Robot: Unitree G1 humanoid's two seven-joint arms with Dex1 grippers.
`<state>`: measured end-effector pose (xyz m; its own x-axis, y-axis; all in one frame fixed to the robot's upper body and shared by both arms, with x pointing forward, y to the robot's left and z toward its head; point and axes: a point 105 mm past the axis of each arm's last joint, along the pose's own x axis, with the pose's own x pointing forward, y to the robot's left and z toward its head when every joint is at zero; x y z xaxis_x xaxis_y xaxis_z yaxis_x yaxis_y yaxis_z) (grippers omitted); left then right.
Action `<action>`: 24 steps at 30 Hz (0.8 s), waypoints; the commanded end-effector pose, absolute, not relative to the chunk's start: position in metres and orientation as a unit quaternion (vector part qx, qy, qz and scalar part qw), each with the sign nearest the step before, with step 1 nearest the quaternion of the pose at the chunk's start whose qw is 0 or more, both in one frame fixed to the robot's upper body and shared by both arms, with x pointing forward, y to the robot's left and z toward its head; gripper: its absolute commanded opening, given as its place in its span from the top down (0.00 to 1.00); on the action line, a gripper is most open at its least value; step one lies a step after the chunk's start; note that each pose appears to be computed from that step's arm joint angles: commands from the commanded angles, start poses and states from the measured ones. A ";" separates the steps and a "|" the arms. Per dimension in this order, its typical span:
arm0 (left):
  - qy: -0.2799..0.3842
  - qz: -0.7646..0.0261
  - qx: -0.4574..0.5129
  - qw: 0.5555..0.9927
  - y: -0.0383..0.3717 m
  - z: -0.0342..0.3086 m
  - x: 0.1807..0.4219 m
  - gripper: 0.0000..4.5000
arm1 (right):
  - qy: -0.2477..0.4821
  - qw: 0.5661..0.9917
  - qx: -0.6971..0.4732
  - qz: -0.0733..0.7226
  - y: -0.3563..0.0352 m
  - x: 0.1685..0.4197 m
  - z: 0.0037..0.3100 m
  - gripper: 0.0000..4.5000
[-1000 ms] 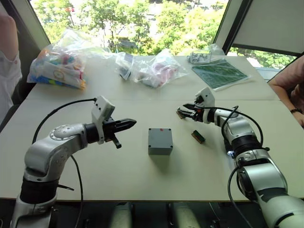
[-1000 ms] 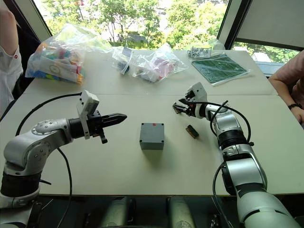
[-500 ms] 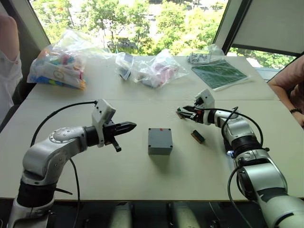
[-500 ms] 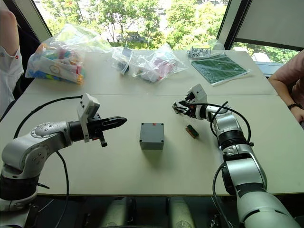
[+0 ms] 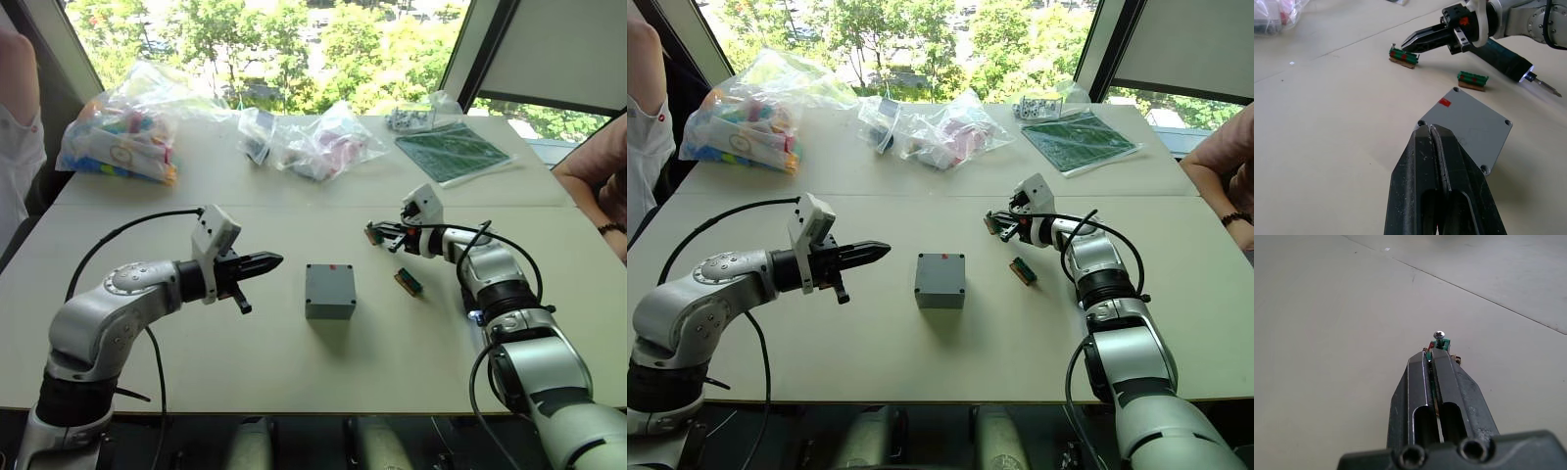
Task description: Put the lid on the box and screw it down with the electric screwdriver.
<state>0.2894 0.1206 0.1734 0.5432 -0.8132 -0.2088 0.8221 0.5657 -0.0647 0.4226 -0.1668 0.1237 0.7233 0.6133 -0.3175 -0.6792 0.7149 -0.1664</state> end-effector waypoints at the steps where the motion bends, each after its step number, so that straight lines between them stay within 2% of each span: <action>1: 0.089 -0.467 0.026 0.879 0.120 0.180 0.289 1.00 | 0.072 0.926 -0.114 0.352 -0.164 0.426 0.154 0.99; 10: 0.089 -0.470 0.025 0.878 0.119 0.178 0.288 1.00 | 0.065 0.927 -0.098 0.355 -0.164 0.423 0.162 0.99; 14: 0.092 -0.473 0.025 0.876 0.120 0.178 0.286 1.00 | 0.042 0.925 -0.095 0.366 -0.163 0.415 0.182 0.99; 18: 0.102 -0.493 0.039 0.863 0.122 0.180 0.275 1.00 | 0.023 0.907 -0.082 0.411 -0.154 0.382 0.203 0.99; 24: 0.142 -0.542 0.074 0.825 0.120 0.173 0.253 1.00 | 0.051 0.872 -0.060 0.484 -0.128 0.330 0.197 0.99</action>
<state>0.2637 0.1268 0.1703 0.4289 -0.8485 -0.3101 0.8858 0.4624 -0.0402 0.3440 -0.1387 0.1837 0.5692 0.8038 -0.1726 -0.8194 0.5719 -0.0391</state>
